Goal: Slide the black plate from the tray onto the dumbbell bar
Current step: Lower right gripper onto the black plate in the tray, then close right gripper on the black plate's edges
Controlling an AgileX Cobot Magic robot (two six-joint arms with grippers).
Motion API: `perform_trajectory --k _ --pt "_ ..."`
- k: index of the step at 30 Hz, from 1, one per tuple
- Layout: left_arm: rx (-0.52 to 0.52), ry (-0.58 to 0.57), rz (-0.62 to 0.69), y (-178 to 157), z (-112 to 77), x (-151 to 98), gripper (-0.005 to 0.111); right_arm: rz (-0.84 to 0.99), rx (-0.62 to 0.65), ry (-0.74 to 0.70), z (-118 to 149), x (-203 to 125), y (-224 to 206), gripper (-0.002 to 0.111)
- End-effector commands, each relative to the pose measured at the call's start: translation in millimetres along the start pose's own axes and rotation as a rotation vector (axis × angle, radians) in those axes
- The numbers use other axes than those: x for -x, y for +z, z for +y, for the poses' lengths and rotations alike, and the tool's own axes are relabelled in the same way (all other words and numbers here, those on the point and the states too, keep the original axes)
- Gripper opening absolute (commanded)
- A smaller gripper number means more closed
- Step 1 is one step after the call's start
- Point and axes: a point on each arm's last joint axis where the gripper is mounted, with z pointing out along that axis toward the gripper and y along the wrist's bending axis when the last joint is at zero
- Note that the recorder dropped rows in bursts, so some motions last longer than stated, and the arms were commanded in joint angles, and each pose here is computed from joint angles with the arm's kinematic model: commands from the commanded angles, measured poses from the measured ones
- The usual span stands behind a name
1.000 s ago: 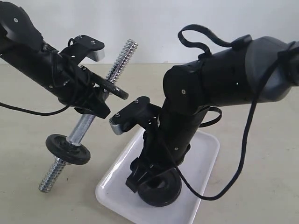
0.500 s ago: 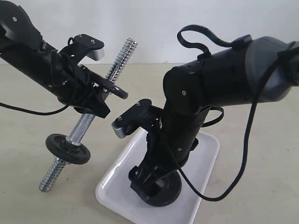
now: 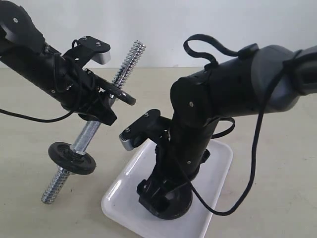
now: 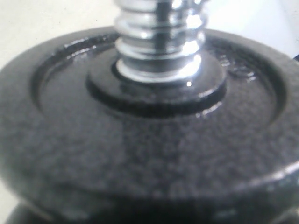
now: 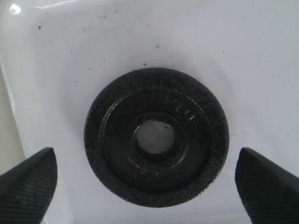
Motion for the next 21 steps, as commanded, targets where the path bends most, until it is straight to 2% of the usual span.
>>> perform_trajectory --k 1,21 --pt "0.044 -0.021 -0.157 -28.0 -3.1 20.5 0.004 0.027 -0.009 -0.009 -1.7 -0.5 9.1 0.092" --pt "0.058 -0.021 -0.172 -28.3 -1.8 21.9 0.004 0.022 -0.02 0.037 -3.0 0.7 12.6 0.092"
